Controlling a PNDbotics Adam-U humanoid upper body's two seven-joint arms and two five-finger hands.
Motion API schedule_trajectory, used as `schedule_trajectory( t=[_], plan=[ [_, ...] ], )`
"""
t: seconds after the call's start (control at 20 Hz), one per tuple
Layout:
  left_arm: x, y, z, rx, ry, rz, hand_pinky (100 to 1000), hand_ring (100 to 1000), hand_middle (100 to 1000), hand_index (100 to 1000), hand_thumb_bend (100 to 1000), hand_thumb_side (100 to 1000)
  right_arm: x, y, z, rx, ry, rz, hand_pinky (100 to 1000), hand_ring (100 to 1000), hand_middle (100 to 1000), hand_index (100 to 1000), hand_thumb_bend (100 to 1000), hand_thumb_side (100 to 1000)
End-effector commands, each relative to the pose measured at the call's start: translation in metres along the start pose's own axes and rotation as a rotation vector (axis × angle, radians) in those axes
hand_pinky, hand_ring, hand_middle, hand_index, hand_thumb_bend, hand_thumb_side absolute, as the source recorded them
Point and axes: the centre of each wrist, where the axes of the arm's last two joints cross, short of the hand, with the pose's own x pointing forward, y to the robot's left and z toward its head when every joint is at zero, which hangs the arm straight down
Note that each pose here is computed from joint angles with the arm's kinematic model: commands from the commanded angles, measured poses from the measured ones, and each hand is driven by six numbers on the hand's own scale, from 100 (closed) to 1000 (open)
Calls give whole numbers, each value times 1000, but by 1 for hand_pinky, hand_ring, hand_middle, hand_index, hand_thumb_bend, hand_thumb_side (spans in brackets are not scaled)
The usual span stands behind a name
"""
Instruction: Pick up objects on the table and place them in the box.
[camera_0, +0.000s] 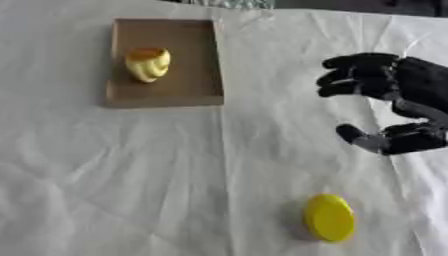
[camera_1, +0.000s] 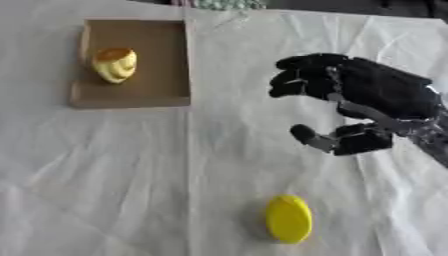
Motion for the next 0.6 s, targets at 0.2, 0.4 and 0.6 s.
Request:
schedule_trajectory(
  t=[0.2,0.4,0.6],
  plan=[
    [5,6,-5,-25,-14,-34,859,798,762,852,212,547,10,13,6,82,-85,-14,896,968,820,905,100,270],
    [5,8,-3,-27,-6,-42,860,798,762,851,207,552,13,19,10,107,-94,-37,903,976,823,913,100,298],
    [5,11,2,-39,14,-59,860,799,768,852,205,553,18,28,17,124,-101,-78,907,982,826,924,100,402]
  ],
)
